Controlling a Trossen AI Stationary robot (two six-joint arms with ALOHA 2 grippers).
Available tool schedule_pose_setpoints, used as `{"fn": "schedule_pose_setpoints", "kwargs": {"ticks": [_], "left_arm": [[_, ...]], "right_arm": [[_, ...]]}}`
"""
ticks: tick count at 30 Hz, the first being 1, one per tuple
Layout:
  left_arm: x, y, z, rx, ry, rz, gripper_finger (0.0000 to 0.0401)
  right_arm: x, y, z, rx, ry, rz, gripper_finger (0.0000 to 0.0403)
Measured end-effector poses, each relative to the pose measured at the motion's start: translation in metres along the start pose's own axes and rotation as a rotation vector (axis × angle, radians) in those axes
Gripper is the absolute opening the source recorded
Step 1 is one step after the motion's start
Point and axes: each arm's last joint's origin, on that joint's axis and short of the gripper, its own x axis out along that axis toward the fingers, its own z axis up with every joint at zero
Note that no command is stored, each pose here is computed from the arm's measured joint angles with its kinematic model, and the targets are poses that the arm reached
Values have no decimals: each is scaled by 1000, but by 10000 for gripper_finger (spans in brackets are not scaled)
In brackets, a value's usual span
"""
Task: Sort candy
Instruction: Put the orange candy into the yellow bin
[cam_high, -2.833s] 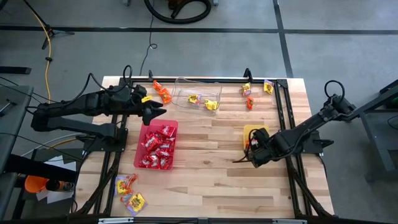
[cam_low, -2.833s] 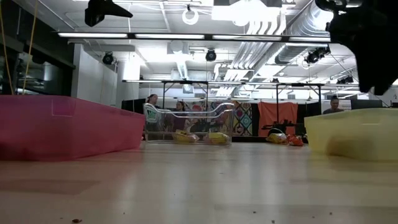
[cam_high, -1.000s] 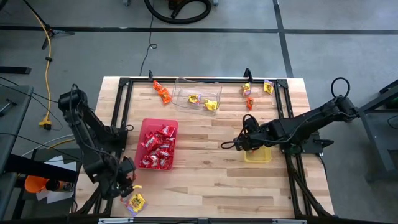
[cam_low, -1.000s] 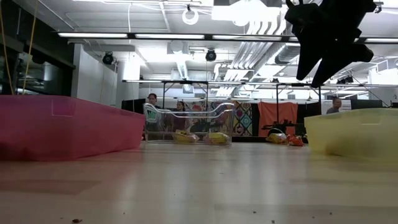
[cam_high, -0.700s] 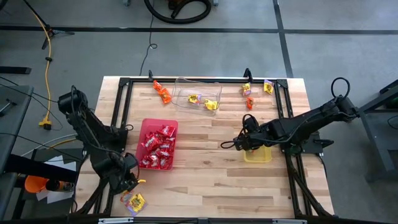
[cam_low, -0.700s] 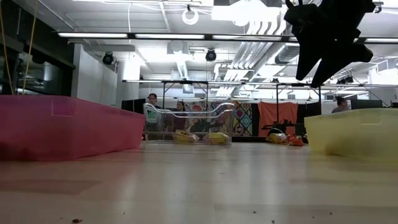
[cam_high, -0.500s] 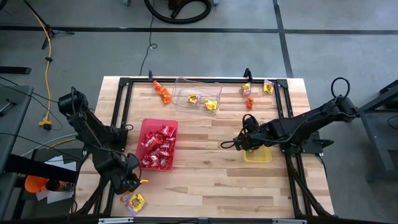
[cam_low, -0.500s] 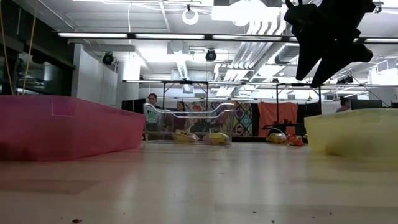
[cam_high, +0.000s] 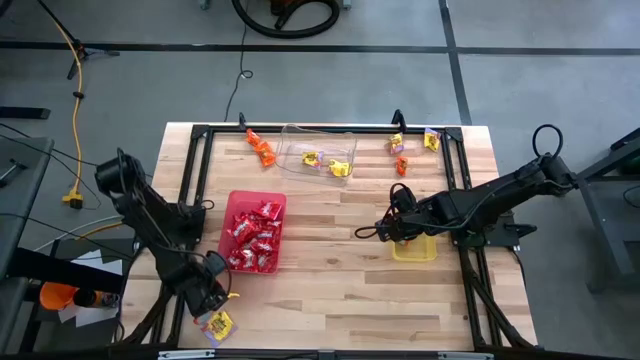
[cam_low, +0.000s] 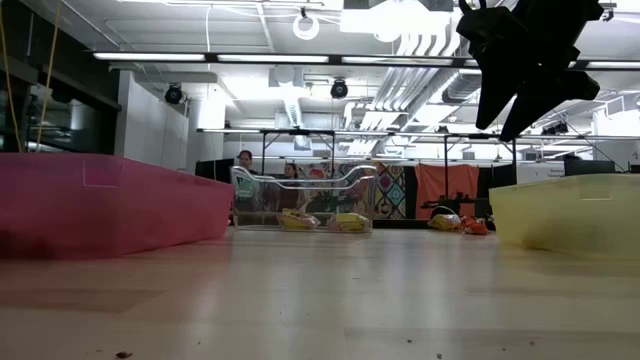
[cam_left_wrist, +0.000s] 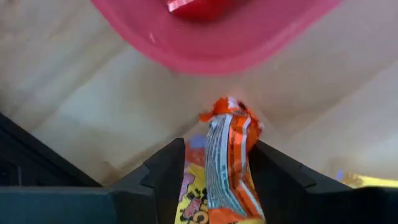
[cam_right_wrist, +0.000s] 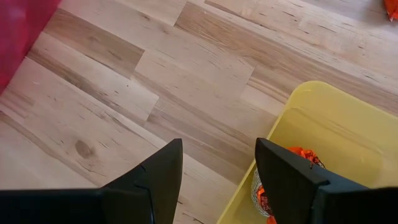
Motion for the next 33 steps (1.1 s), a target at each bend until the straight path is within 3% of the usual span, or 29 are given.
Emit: {"fn": "schedule_pose_setpoints", "kwargs": {"ticks": [3,8,14,18,23,27,33], "left_arm": [[2,-2,-1,14,25,-6,135],[-9,-5,-2,26,44,-62,24],[-57,-5,0,105,-7,-254,27],[-103,-2,6,156,-158,-486,10],[-148,9,26,159,-446,-663,5],[-160,16,52,203,-654,-620,4],[-165,12,106,285,-851,-455,4]], "right_arm": [[0,0,0,0,0,0,197],[0,0,0,0,0,0,197],[0,5,1,-20,-13,50,197],[-4,19,6,-65,-56,203,197],[-22,47,20,-136,-197,544,197],[-39,68,32,-251,-386,788,197],[-49,77,48,-355,-620,875,197]]}}
